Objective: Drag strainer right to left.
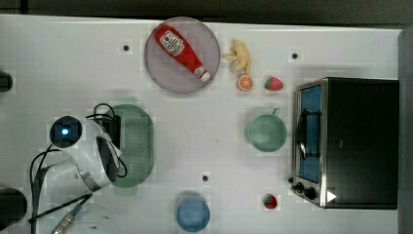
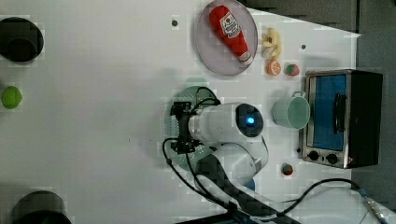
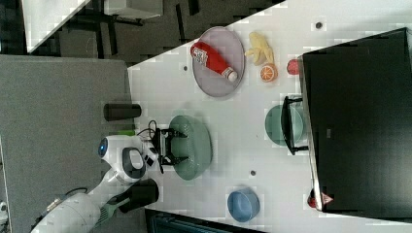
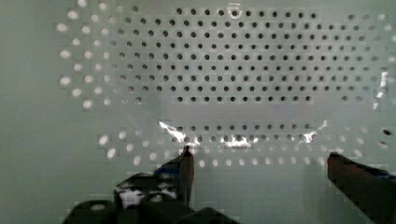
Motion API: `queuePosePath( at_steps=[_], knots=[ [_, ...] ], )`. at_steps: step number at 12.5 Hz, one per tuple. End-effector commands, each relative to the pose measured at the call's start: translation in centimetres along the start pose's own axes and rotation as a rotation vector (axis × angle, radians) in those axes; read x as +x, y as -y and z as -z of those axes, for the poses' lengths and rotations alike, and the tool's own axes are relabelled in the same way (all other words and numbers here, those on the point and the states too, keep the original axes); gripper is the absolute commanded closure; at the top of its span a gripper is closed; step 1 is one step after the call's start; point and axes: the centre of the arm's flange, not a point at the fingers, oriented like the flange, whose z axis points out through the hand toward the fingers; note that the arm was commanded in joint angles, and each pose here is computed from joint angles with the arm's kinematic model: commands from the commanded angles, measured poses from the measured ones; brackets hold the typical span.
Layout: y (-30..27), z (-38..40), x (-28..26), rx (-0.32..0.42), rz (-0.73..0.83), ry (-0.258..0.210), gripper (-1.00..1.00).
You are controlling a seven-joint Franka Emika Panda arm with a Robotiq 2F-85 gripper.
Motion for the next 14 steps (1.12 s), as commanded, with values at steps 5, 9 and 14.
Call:
queuePosePath(
  at_steps=[5,9,14],
  knots=[
    [0.7,2.4,-7.0,0.041,-0.072,0.101,-1.0],
    [0.6,2.4,-10.4,0.055,-0.089,0.123,-1.0],
    [1.0,2.4,-12.2,0.075,-0.056,0.13,-1.0]
  ],
)
